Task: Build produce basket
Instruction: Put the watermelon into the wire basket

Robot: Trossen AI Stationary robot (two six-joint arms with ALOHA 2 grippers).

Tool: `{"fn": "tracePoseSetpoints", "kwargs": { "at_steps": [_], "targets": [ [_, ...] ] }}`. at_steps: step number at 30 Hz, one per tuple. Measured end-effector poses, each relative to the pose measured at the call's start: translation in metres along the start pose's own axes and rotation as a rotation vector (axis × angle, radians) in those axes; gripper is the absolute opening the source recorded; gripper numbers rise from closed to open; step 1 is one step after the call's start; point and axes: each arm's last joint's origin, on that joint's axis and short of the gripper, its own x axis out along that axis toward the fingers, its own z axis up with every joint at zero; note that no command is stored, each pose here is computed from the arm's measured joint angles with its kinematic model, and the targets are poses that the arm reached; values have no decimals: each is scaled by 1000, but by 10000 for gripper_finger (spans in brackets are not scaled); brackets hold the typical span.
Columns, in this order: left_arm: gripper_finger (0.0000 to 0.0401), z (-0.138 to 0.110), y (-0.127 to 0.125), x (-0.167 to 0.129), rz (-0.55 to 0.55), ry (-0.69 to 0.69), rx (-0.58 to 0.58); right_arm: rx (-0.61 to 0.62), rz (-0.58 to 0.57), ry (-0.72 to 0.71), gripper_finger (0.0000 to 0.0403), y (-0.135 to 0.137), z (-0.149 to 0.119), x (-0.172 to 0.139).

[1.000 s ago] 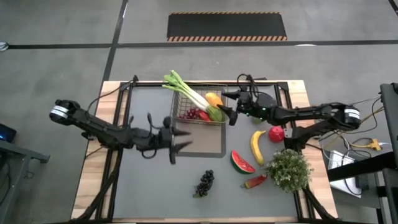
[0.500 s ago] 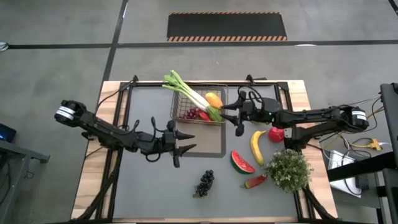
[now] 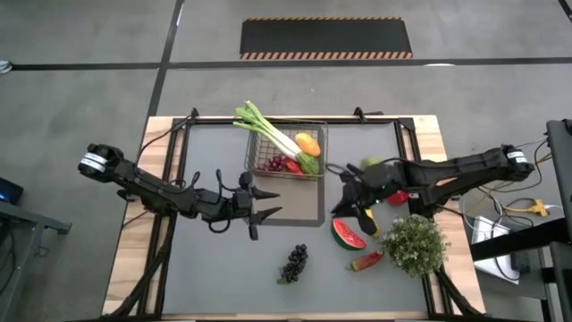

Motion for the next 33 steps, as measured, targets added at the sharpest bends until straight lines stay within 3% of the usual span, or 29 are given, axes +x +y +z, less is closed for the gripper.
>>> {"fn": "tracePoseSetpoints", "kwargs": {
  "at_steps": [4,8,17,24,28,33],
  "targets": [
    [148,0,0,0,1,0,-6,118,-4,208,25,12,-2,5],
    [148,1,0,0,2,-6,-11,237,-85,345,13,14,0,11],
    [148,1,1,0,3,-9,-14,316,-255,580,9,18,14,28],
    [148,1,1,0,3,-13,-16,427,-382,801,11,24,-3,38],
    [148,4,1,0,4,-37,-30,496,-460,925,44,24,-14,38],
    [148,5,1,0,5,-42,-33,530,-503,966,129,29,-20,43]
  ]
}}
